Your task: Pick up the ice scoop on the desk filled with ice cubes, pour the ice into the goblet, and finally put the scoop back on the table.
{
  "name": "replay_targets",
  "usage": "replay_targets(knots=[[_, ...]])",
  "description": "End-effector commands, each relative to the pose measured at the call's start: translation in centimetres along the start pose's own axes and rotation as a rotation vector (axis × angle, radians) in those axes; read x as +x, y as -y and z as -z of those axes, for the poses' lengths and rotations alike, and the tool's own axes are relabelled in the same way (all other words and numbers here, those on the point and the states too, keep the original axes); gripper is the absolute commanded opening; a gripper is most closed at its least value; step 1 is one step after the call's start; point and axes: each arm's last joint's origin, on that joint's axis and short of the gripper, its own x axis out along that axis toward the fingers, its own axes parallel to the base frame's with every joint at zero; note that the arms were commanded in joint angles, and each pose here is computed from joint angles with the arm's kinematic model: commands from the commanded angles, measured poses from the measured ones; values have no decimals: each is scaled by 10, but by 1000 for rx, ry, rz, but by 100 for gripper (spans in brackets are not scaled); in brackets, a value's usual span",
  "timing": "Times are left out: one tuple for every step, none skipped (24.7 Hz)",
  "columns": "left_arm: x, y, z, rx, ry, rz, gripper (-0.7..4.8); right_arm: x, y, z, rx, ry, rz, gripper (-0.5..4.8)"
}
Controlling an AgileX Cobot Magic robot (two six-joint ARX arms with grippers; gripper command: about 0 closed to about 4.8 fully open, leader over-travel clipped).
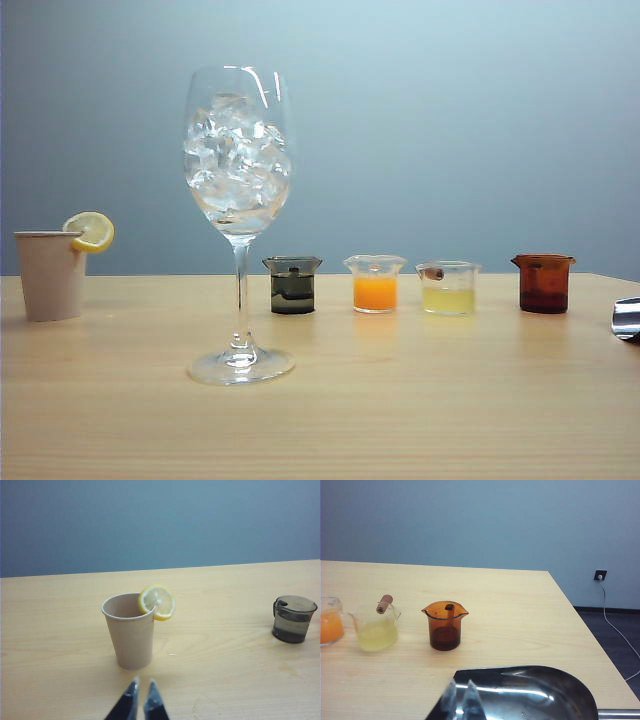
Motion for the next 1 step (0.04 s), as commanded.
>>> replay_targets(knots=[[0,0,-3,3,17,-4,30,0,0,1,4,3,-4,31]])
